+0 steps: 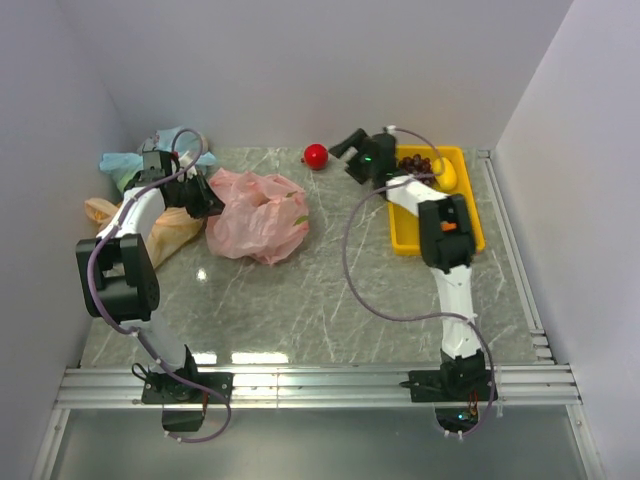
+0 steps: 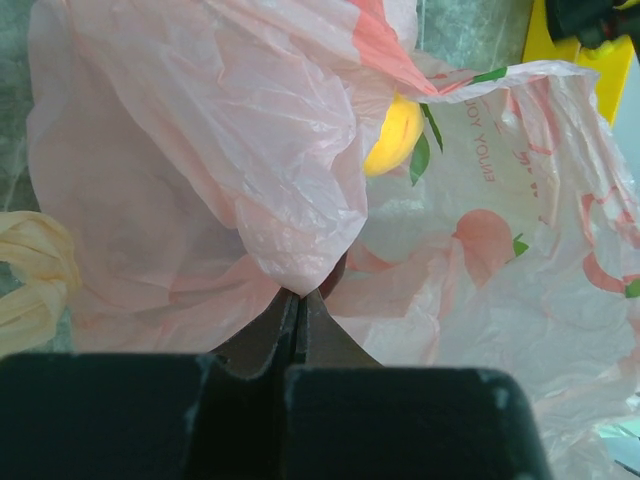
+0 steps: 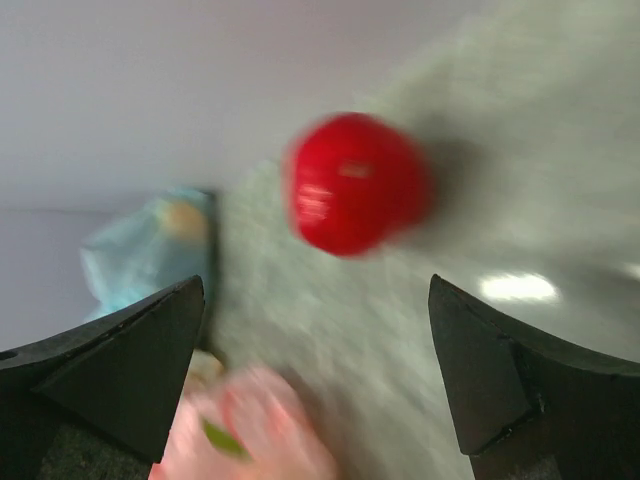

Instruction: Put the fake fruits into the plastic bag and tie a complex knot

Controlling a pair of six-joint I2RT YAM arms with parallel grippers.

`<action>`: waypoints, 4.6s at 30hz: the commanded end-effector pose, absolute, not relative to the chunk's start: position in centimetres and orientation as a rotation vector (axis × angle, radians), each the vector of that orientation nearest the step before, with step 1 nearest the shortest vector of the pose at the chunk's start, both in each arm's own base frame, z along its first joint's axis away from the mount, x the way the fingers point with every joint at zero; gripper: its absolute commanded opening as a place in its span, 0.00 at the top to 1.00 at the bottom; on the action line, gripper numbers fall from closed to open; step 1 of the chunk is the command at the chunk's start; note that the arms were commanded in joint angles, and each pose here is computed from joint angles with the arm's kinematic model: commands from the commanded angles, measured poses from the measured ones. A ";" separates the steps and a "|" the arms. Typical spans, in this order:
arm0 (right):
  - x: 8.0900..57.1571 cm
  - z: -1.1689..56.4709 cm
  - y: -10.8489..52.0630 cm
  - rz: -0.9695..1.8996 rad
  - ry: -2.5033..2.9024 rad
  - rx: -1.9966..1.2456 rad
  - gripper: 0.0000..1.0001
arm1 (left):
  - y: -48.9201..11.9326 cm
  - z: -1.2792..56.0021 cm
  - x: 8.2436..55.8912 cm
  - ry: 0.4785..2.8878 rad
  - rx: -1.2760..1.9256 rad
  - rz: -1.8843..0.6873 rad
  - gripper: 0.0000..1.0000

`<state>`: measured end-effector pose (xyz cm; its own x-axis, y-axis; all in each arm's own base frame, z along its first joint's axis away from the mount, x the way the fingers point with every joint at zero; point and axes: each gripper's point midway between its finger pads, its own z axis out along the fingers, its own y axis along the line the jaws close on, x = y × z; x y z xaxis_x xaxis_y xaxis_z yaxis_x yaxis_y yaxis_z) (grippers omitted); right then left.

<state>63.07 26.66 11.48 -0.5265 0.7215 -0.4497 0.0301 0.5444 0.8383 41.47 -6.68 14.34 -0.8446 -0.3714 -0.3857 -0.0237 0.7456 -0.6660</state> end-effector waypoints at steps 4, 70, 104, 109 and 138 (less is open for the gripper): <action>57.2 24.8 22.3 1.133 1.816 0.349 0.00 | -6.9 16.2 41.8 2.379 -0.283 -0.953 1.00; 66.3 9.0 33.4 1.028 1.896 0.782 0.00 | -4.6 14.0 42.4 2.439 -0.348 -0.934 1.00; 47.9 19.8 31.9 0.981 1.810 -1.207 0.00 | -14.3 18.3 41.9 2.284 0.455 -0.874 0.97; 48.2 16.5 33.0 0.936 1.836 -1.250 0.00 | -14.7 18.0 42.0 2.274 0.500 -0.880 0.96; 45.3 16.1 19.6 0.730 2.251 -0.869 1.00 | -14.2 27.2 58.5 1.880 0.296 -0.537 0.13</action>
<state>45.95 21.19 13.60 -0.6266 -0.3750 -0.6832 -0.7243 0.6039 0.3328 54.39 -14.03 29.26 -0.3898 -0.0347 -0.9202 0.5237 0.8136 -0.2525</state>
